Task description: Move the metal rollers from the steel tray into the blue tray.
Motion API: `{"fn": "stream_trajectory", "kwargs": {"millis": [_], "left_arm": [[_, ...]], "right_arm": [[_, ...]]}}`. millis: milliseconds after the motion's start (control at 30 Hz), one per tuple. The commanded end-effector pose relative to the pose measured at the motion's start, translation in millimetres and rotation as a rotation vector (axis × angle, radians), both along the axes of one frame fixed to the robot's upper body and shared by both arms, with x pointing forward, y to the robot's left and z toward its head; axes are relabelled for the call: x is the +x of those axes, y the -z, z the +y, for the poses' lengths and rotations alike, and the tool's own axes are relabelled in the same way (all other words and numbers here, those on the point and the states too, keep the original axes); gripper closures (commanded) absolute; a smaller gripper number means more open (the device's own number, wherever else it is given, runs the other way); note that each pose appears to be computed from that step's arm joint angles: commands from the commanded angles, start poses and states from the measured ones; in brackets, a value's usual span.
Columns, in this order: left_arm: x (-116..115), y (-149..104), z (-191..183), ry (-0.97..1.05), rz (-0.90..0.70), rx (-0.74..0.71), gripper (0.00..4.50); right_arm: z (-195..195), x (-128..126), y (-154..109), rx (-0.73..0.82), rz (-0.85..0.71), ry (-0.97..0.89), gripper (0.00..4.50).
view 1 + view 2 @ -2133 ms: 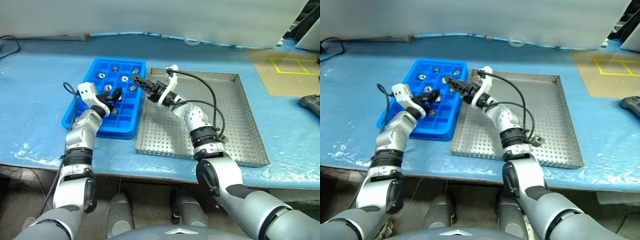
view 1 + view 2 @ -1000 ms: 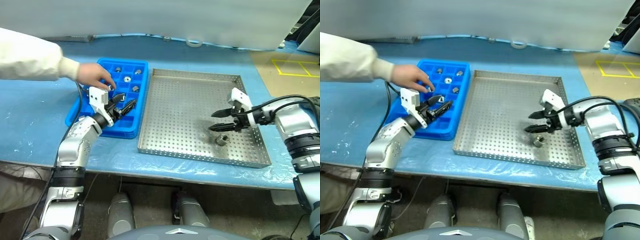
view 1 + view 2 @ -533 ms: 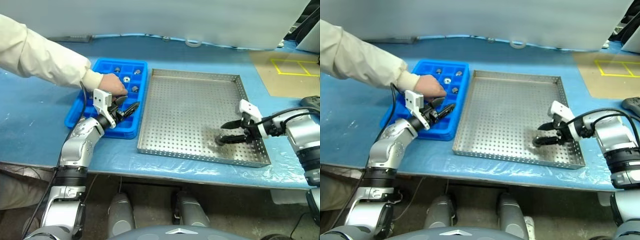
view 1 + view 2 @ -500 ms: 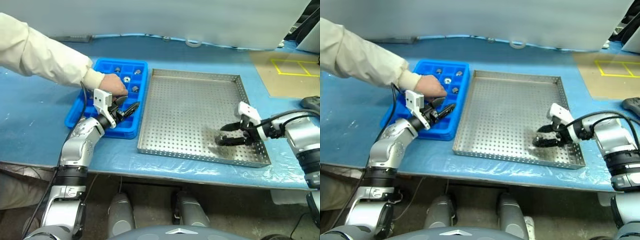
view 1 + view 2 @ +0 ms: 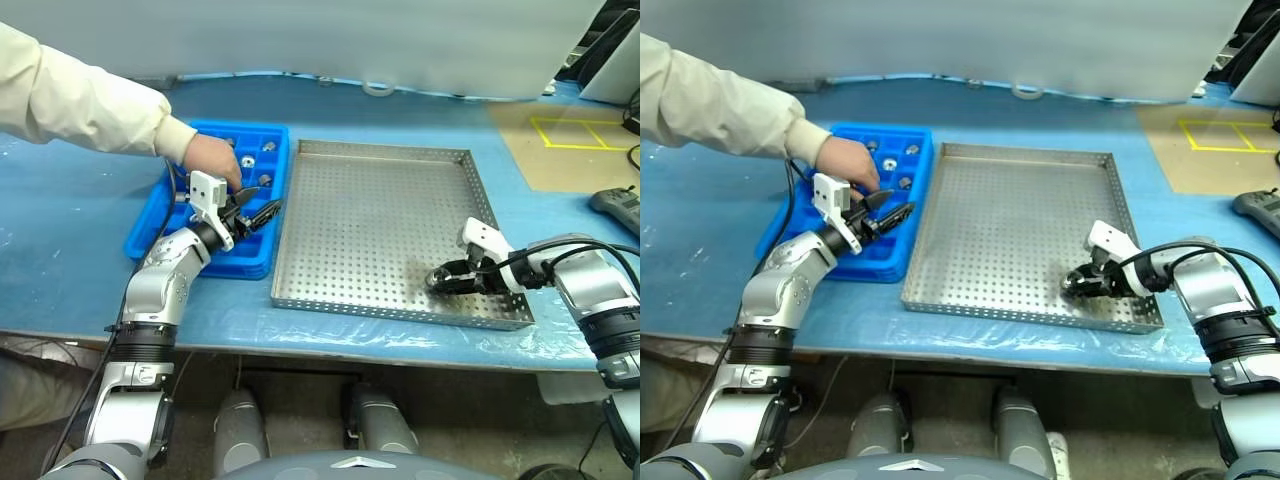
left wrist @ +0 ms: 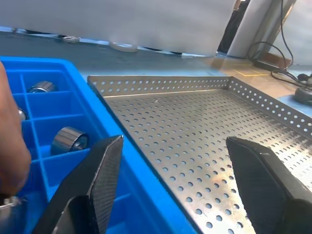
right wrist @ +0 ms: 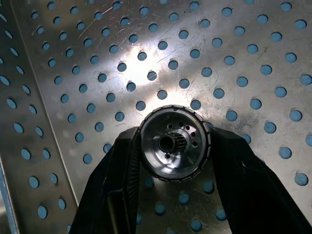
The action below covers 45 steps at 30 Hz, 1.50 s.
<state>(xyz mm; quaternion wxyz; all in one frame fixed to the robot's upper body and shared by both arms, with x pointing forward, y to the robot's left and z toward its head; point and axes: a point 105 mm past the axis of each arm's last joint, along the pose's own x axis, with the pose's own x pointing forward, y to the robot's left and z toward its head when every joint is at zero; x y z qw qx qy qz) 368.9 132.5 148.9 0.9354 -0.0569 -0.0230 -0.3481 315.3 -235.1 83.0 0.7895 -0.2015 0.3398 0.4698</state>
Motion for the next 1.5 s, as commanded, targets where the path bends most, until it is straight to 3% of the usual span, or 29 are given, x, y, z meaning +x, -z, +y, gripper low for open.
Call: {"fn": "stream_trajectory", "kwargs": {"millis": [33, 400, 900, 1133, 1300, 1500], "left_arm": [[-8.5, -15.9, -4.3, 0.044, -0.051, -0.015, 0.86], [-18.9, -14.6, 1.7, 0.032, -0.049, 0.010, 0.86], [-23.9, -21.7, 2.3, 0.059, -0.058, 0.059, 0.86], [-25.7, -18.8, -15.5, 0.124, -0.054, 0.095, 0.86], [-28.4, -18.5, -15.7, 0.127, -0.051, 0.085, 0.86], [-24.9, -23.2, -18.0, 0.138, -0.058, 0.075, 0.86]], "right_arm": [[13.2, 3.4, 0.7, 0.030, -0.008, -0.035, 2.75], [56.6, 18.1, -27.5, 0.218, -0.071, -0.133, 2.75], [116.1, 22.4, -24.3, 0.375, -0.101, -0.213, 2.75], [173.2, 22.7, -42.2, 0.557, -0.120, -0.273, 2.75], [167.8, 15.8, -30.8, 0.528, -0.099, -0.270, 2.75], [184.8, 18.1, -51.7, 0.603, -0.131, -0.306, 2.75]]}}
